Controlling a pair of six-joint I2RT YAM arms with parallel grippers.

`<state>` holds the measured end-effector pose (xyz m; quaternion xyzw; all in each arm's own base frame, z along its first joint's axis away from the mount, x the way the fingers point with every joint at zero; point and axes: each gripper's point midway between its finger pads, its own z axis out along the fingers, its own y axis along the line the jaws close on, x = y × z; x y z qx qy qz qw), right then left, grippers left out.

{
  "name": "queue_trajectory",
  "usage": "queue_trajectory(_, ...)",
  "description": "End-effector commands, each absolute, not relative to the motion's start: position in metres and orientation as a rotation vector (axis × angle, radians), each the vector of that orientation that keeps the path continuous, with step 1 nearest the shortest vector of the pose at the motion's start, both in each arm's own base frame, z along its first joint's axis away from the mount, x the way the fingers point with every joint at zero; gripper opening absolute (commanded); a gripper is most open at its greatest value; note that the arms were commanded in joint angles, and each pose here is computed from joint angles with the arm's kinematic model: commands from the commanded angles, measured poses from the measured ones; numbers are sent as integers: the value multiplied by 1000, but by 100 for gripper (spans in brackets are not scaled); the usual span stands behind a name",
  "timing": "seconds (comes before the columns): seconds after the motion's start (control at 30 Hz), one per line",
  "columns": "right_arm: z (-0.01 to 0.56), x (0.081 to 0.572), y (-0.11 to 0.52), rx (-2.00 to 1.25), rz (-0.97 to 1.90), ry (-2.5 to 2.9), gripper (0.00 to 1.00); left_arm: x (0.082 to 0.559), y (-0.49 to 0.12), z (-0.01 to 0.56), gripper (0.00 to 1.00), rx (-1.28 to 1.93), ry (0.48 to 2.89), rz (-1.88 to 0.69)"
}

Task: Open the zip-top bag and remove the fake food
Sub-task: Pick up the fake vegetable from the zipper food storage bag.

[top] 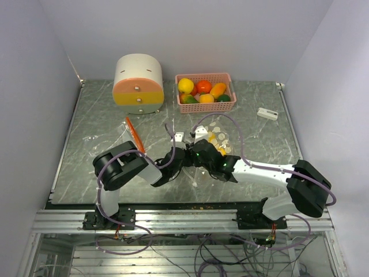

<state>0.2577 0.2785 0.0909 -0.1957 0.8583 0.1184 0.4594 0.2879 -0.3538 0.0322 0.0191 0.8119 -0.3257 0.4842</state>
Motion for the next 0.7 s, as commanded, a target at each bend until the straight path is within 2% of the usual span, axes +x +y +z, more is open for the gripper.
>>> queue_trajectory(0.0, 103, 253, 295, -466, 389, 2076, 0, 270, -365, 44, 39, 122, 1980, -867)
queue_trajectory(0.47, 84, 280, 269, -329, 412, 2150, 0, 236, -301, 93, 33, 126, 1973, -810)
queue_trajectory(0.67, 97, 286, 264, -327, 412, 2108, 0, 225, -272, 118, 31, 95, 1936, -788)
